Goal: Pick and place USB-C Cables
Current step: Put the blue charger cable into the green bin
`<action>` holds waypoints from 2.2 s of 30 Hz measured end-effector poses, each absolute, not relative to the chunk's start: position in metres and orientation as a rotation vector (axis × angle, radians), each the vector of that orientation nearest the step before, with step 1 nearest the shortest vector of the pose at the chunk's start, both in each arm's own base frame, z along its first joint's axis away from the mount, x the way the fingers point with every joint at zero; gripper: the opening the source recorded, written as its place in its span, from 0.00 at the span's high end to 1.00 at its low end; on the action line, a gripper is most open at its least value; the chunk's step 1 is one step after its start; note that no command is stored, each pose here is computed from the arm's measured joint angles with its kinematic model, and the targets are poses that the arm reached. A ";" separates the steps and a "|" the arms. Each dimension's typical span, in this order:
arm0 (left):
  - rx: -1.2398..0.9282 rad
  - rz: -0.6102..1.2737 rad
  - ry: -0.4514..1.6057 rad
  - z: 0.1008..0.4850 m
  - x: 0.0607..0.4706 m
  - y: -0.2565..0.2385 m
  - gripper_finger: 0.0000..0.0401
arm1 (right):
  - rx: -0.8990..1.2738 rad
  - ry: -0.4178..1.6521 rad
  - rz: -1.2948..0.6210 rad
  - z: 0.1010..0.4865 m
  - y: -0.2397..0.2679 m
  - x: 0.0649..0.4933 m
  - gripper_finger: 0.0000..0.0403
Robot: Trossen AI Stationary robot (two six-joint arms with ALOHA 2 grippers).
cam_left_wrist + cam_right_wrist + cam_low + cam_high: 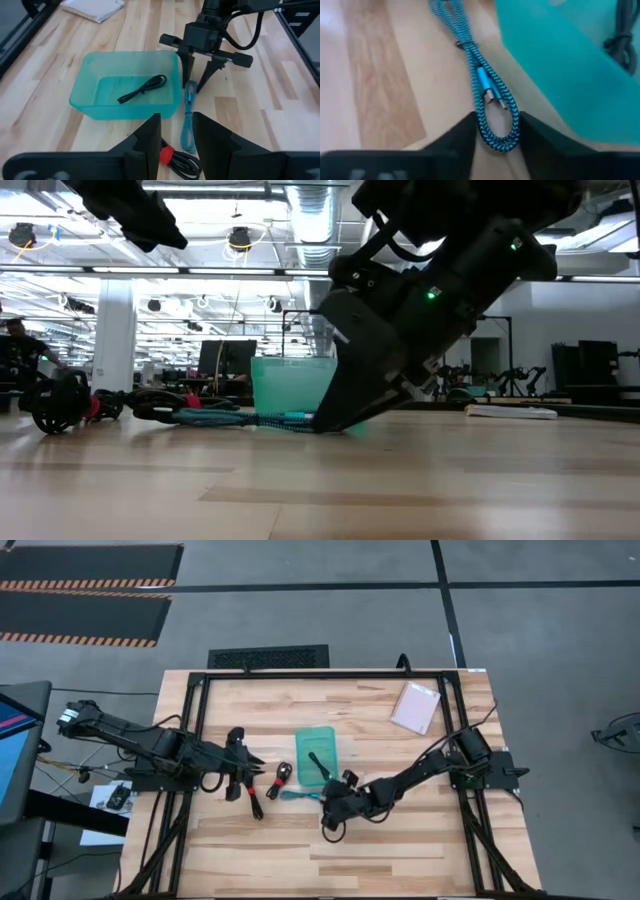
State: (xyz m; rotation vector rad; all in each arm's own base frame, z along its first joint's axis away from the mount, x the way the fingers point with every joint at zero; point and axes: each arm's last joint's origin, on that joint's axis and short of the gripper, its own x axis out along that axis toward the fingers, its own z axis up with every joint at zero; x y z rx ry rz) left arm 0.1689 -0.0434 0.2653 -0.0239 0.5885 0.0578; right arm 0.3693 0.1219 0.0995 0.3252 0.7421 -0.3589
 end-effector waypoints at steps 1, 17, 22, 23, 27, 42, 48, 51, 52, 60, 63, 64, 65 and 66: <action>-0.018 0.064 0.587 0.265 0.169 -0.043 0.75 | 0.327 0.742 -0.360 0.099 0.122 0.369 0.71; -0.048 0.093 0.587 0.265 0.168 -0.043 0.75 | 0.455 0.653 -0.255 0.123 0.138 0.369 0.97; -0.048 0.096 0.586 0.265 0.168 -0.043 0.75 | 0.403 0.554 -0.281 0.153 0.132 0.368 0.97; -0.050 0.097 0.585 0.265 0.168 -0.043 0.75 | 0.383 0.531 -0.290 0.160 0.132 0.367 0.97; -0.070 0.104 0.584 0.265 0.168 -0.043 0.75 | 0.304 0.445 -0.343 0.182 0.131 0.362 0.97; -0.055 0.182 0.554 0.266 0.169 -0.041 0.75 | 0.238 0.110 -0.491 0.214 0.100 0.367 0.97; -0.056 0.228 0.542 0.267 0.169 -0.040 0.75 | 0.282 -0.186 -0.387 0.219 0.071 0.357 0.96; -0.074 0.233 0.535 0.267 0.169 -0.040 0.75 | 0.293 -0.380 -0.275 0.223 0.055 0.345 0.96; -0.076 0.233 0.529 0.268 0.170 -0.040 0.75 | 0.287 -0.446 -0.239 0.223 0.050 0.342 0.97; -0.025 0.259 0.406 0.279 0.175 -0.040 0.75 | 0.219 -0.593 -0.153 0.240 0.027 0.361 0.96; -0.017 0.282 0.343 0.284 0.178 -0.040 0.75 | 0.174 -0.618 -0.121 0.245 0.025 0.376 0.96; -0.014 0.286 0.332 0.285 0.179 -0.040 0.75 | 0.162 -0.633 -0.121 0.248 0.024 0.379 0.96; -0.014 0.286 0.320 0.286 0.180 -0.040 0.75 | 0.153 -0.639 -0.124 0.250 0.024 0.380 0.96; -0.024 0.282 0.295 0.289 0.180 -0.041 0.75 | 0.152 -0.640 -0.124 0.251 0.024 0.380 0.96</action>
